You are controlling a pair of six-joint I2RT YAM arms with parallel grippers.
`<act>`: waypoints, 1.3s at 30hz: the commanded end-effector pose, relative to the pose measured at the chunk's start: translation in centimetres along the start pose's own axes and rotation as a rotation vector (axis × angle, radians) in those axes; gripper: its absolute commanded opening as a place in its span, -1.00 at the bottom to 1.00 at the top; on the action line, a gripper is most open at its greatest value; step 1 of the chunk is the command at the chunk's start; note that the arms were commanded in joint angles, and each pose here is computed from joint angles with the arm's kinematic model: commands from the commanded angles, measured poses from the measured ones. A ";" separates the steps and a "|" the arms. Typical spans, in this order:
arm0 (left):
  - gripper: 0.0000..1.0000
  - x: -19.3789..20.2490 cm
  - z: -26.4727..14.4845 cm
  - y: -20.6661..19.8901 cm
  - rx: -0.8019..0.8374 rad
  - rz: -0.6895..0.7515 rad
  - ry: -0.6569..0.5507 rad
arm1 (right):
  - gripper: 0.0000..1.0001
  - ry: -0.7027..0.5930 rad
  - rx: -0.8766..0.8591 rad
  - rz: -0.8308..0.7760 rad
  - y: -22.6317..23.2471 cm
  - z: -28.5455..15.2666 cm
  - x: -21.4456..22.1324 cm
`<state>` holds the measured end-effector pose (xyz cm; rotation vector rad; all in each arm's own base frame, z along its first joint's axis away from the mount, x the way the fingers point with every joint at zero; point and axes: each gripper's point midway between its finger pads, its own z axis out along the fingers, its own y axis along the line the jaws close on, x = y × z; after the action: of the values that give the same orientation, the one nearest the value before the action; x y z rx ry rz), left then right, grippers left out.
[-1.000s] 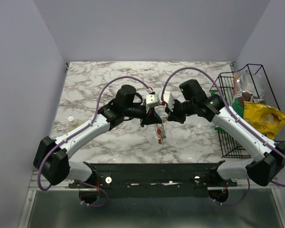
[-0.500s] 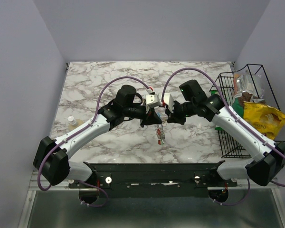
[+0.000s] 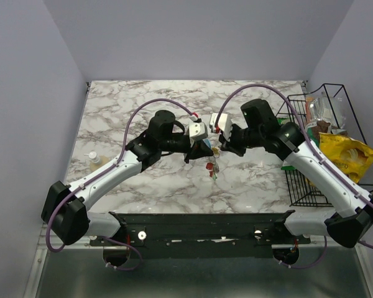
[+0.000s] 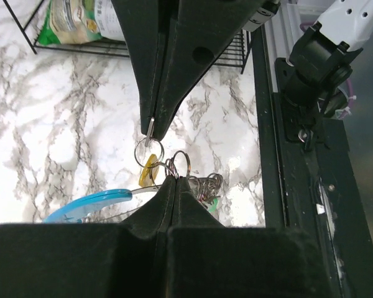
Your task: Remove the keys from the keyring
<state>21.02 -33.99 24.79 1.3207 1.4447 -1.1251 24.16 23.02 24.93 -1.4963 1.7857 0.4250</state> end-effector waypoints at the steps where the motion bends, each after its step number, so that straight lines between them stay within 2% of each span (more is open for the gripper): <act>1: -1.00 2.8 -0.4 -1.4 0.019 -0.070 0.074 | -0.99 -0.078 0.203 -0.047 -3.9 -3.8 -3.4; 6: -1.00 3.0 -0.4 -1.4 0.015 -0.070 0.078 | -0.99 -0.129 0.177 -0.059 -3.6 -5.0 -5.3; 10: -1.00 3.2 -0.3 -1.3 0.011 -0.070 0.082 | -0.99 -0.189 0.083 -0.072 -1.8 -5.9 -6.9; 15: -1.00 3.0 -0.1 -1.2 0.011 -0.082 0.081 | -0.99 -0.212 0.043 -0.098 -0.9 -6.5 -7.4; 18: -0.78 2.2 -0.1 -1.4 0.026 -0.082 0.071 | -0.99 -0.195 0.095 -0.102 -1.7 -6.6 -6.9; 19: -0.58 2.1 -0.1 -1.5 0.031 -0.085 0.071 | -0.99 -0.200 0.111 -0.107 -1.8 -6.8 -7.0; 25: -0.21 0.1 -0.6 -2.9 0.106 -0.095 0.046 | -0.99 -0.201 0.134 -0.122 -2.1 -7.5 -7.2; 32: -0.06 -2.9 -2.2 -4.2 0.150 -0.055 0.021 | -0.99 -0.192 0.147 -0.138 -2.3 -7.7 -7.2; 39: 0.07 -3.9 -3.3 -5.7 0.200 -0.040 0.027 | -0.99 -0.201 0.156 -0.154 -2.5 -8.1 -7.6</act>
<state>18.47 -33.56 30.80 1.3973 1.3193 -1.2005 22.58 22.95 31.44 -1.5091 1.6354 0.4571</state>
